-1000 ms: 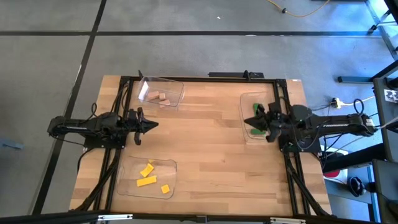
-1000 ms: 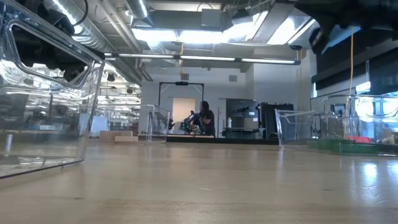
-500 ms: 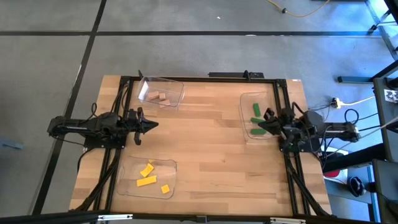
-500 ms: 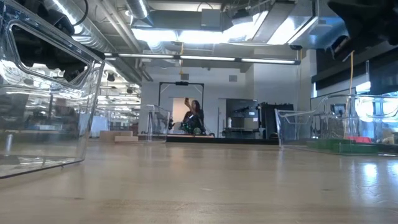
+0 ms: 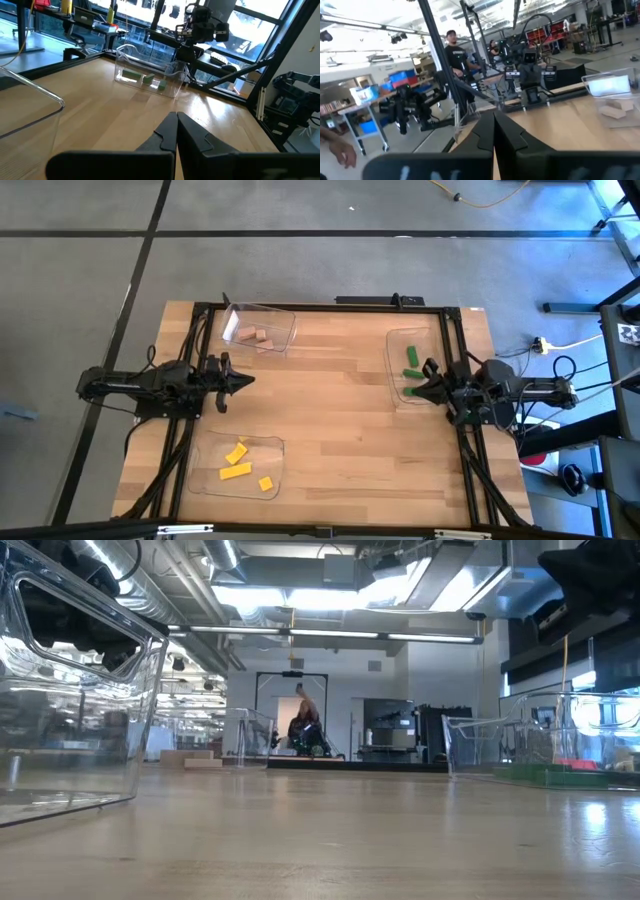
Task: Sort & place blocks by color
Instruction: Return to Home Position
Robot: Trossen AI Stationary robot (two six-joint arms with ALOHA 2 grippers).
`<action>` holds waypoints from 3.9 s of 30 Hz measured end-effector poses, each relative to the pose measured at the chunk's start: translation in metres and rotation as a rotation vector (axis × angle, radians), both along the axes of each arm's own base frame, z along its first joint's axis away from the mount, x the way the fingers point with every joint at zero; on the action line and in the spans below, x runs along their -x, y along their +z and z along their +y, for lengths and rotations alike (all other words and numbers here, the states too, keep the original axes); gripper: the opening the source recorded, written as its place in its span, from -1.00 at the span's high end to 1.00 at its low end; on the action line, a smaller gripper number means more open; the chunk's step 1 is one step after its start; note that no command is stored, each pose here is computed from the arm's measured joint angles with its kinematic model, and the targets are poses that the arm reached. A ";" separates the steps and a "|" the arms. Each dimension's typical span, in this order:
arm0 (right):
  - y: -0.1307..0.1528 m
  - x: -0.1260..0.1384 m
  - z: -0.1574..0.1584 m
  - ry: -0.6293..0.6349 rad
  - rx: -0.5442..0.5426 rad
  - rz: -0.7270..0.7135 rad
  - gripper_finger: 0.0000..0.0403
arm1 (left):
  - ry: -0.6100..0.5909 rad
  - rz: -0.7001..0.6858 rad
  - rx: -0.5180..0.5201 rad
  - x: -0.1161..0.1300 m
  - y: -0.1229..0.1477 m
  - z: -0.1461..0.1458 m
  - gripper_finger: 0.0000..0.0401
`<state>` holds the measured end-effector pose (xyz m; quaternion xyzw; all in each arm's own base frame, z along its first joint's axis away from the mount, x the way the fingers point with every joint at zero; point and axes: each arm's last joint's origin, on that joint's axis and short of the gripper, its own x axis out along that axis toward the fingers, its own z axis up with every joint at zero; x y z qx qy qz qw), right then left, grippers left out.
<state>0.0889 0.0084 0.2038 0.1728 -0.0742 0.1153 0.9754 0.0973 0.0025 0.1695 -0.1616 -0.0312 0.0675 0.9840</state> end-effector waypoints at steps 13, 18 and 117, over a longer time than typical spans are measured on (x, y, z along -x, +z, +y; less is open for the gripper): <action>-0.012 -0.002 0.003 0.094 0.049 0.028 1.00 | -0.001 0.000 0.000 0.000 0.000 0.000 1.00; -0.028 -0.006 0.005 0.151 0.036 0.071 1.00 | 0.000 0.000 0.000 0.000 0.000 0.000 1.00; -0.033 -0.008 0.003 0.081 0.147 0.109 0.95 | -0.001 0.002 0.000 0.000 0.000 0.000 1.00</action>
